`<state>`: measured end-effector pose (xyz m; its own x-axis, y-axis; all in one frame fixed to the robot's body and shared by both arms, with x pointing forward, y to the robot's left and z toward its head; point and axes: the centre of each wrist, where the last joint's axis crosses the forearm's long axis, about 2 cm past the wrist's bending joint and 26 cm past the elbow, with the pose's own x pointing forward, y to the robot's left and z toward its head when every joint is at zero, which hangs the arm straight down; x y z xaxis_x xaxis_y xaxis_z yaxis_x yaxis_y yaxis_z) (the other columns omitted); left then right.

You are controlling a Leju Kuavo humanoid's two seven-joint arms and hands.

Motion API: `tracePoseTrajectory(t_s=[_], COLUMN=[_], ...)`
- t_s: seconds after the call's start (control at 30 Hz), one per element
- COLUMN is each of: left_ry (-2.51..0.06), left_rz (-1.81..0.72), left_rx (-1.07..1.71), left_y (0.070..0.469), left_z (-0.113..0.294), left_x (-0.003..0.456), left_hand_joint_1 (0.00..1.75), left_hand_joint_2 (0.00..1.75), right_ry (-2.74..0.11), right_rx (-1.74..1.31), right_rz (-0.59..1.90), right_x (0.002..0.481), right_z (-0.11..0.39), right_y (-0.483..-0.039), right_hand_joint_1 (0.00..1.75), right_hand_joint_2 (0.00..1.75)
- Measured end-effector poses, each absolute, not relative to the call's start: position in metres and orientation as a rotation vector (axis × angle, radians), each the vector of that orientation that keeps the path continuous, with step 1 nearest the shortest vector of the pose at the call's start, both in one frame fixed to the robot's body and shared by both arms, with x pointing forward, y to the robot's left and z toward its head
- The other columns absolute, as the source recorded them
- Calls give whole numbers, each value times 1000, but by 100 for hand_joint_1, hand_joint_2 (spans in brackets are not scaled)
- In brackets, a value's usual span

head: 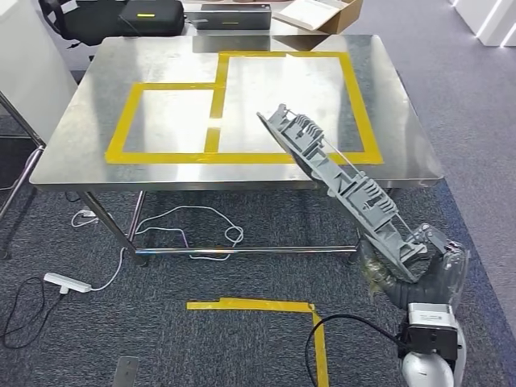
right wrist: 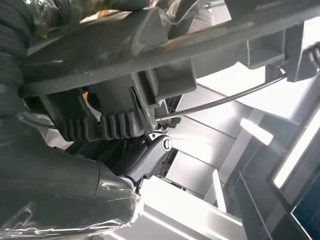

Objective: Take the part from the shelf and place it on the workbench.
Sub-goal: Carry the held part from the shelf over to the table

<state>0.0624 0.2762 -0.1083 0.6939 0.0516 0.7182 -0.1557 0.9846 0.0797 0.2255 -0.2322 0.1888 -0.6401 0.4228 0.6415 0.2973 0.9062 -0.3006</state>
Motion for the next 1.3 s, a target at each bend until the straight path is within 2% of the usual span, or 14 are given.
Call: tracePoseTrajectory(t_s=[0.7, 1.3], left_ry=[-806, -811], left_rz=[91, 62], left_rx=[139, 128], left_y=[280, 280], left_z=[-108, -106], left_x=[67, 76], left_hand_joint_1=[0, 0], left_hand_joint_2=[175, 175], right_ry=[-2396, -2472], right_rx=[-574, -503], right_rz=[248, 268], right_x=[231, 246], right_z=[197, 213], right_y=[-220, -204], right_hand_joint_1=[175, 175], right_hand_joint_2=[175, 175])
